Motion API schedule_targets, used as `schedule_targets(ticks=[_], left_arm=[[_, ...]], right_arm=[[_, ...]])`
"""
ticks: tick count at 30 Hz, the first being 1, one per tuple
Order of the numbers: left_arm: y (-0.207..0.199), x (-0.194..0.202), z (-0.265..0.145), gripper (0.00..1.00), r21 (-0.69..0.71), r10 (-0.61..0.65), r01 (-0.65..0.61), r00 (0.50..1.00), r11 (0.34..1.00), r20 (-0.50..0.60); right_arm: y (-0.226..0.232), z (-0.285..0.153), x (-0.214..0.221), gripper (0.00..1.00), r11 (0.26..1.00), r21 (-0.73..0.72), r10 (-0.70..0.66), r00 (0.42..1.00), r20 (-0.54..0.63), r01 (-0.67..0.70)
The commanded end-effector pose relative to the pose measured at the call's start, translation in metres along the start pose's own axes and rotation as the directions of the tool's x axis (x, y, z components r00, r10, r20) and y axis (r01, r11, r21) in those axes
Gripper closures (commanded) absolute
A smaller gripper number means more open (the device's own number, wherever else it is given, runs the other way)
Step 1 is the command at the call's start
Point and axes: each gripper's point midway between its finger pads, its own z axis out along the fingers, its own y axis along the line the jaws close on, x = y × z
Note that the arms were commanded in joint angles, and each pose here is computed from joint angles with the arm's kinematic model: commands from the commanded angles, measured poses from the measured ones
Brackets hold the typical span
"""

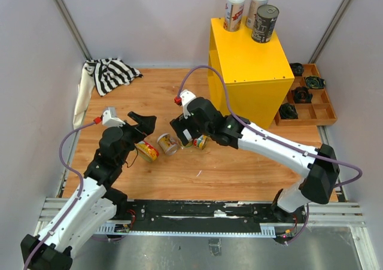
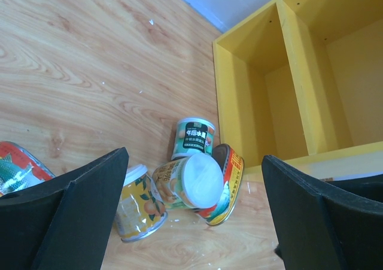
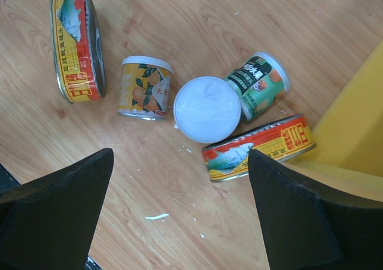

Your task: Place and organize the canned foods onto the counter

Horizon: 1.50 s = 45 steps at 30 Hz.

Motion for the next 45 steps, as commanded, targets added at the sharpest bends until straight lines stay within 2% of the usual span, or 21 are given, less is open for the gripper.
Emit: schedule_targets(ticks=[1,11,23,45], left_arm=[[0.003,0.003,0.002,0.02,-0.001,-0.013,0.013,1.000,1.000,-0.008],[0.009,0.007,0.001,0.02,-0.017,-0.030,0.029,0.999,0.999,-0.015],[0.011,0.009,0.003,0.02,-0.024,-0.035,0.035,0.999,0.999,-0.018],[0.017,0.014,0.005,0.02,-0.042,-0.049,0.048,0.998,0.998,-0.025]], right_arm=[[0.015,0.019,0.012,0.05,0.999,-0.041,0.019,1.000,-0.021,-0.020],[0.007,0.054,0.038,0.00,0.999,-0.015,0.032,0.994,-0.107,-0.034],[-0.017,0.080,0.060,0.02,0.996,0.060,0.080,0.982,-0.171,-0.070],[-0.027,0.110,0.079,0.00,0.991,0.043,0.131,0.968,-0.216,-0.124]])
